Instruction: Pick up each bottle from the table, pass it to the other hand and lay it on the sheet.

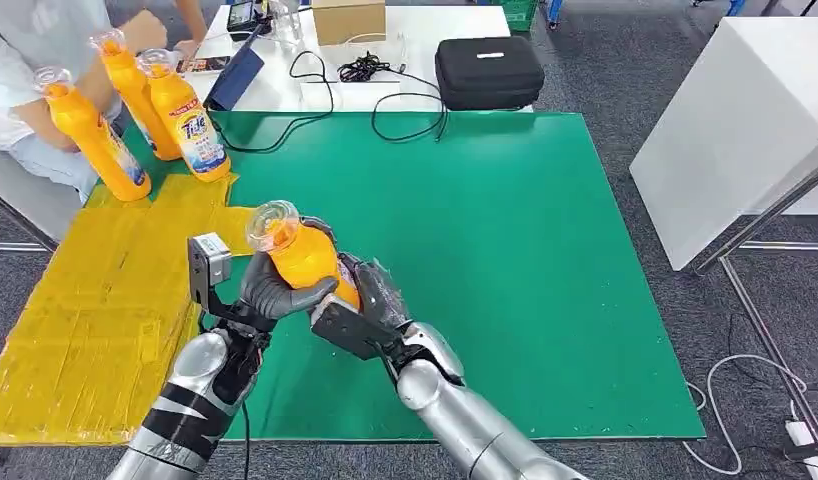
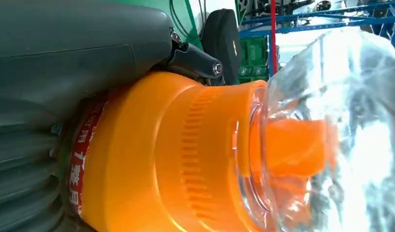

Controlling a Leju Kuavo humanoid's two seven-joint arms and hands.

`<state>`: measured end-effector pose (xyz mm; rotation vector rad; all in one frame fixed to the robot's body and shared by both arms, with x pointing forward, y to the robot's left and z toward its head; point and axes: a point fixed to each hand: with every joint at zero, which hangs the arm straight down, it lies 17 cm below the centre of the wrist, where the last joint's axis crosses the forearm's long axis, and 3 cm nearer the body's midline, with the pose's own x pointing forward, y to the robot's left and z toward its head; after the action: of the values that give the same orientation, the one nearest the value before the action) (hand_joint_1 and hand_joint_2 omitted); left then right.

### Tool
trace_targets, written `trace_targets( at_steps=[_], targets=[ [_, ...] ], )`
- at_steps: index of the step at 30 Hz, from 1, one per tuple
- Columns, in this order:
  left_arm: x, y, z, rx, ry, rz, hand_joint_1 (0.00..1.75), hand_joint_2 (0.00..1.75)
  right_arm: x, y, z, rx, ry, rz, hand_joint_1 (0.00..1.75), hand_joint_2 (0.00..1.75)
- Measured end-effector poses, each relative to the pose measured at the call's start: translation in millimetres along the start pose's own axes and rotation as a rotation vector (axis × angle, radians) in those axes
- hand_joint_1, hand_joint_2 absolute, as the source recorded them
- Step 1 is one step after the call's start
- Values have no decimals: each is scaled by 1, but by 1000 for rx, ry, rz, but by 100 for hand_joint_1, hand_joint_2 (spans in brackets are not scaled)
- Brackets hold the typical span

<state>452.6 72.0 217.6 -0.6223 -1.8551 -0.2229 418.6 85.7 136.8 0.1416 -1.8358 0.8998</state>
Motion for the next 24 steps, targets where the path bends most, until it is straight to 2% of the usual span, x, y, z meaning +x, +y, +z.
trace_targets(
  at_steps=[4, 5, 6, 7, 12, 16, 20, 24],
  targets=[
    [0, 0, 0, 0, 0, 0, 175, 175, 0, 0, 0, -1, -1, 0, 175, 175],
    [0, 0, 0, 0, 0, 0, 175, 175, 0, 0, 0, -1, -1, 0, 169, 175],
    [0, 0, 0, 0, 0, 0, 175, 175, 0, -1, 0, -3, -1, 0, 79, 175],
    [0, 0, 0, 2, 0, 0, 175, 175, 0, -2, 0, -8, -2, 2, 0, 175],
    [3, 4, -3, 22, -7, -9, 175, 175, 1, -5, 3, -47, -5, -37, 0, 175],
    [11, 36, -7, 152, -28, -162, 175, 175, 9, -29, 14, -152, -31, -70, 0, 175],
    [22, 88, 1, 321, -42, -395, 175, 175, 20, -89, 34, -340, -80, -52, 0, 175],
    [35, 121, 9, 396, -55, -535, 175, 175, 25, -145, 62, -513, -107, -42, 0, 175]
  ],
)
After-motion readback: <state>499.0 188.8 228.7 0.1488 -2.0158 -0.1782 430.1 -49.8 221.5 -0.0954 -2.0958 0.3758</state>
